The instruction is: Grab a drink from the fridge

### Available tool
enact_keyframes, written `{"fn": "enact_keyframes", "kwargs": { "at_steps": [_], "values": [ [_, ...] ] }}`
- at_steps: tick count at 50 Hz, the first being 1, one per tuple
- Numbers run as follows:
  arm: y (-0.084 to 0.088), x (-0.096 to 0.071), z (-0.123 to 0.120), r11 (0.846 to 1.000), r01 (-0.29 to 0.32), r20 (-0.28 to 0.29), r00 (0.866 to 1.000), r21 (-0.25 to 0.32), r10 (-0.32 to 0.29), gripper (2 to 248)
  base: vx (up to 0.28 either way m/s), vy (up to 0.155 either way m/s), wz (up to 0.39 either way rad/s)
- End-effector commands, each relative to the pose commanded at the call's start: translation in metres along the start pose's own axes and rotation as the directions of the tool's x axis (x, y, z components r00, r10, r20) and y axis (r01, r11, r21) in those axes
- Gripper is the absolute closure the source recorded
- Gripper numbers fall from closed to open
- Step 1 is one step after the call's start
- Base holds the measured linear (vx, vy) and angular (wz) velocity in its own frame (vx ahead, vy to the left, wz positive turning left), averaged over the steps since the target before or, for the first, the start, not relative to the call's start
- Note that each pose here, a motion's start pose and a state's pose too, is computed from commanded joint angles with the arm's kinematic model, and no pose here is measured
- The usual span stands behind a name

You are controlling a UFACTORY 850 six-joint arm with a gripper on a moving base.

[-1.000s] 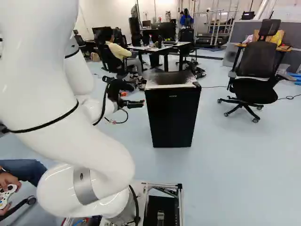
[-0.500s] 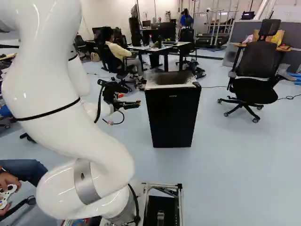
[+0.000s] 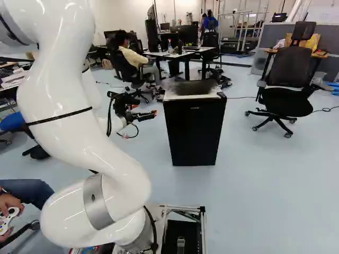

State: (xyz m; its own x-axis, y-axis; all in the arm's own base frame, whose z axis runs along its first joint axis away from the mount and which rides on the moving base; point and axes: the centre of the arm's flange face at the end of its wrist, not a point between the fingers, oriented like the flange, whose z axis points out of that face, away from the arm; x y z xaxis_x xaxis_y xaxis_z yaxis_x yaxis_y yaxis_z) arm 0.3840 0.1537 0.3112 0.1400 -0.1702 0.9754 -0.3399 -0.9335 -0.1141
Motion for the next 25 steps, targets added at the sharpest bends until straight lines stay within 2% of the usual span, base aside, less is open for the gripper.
{"fn": "enact_keyframes", "kwargs": {
  "at_steps": [25],
  "values": [
    [-0.013, -0.022, 0.041, 0.996, 0.004, -0.06, 0.998, -0.088, -0.009, 3, 0.0, 0.0, 0.0]
  ]
}}
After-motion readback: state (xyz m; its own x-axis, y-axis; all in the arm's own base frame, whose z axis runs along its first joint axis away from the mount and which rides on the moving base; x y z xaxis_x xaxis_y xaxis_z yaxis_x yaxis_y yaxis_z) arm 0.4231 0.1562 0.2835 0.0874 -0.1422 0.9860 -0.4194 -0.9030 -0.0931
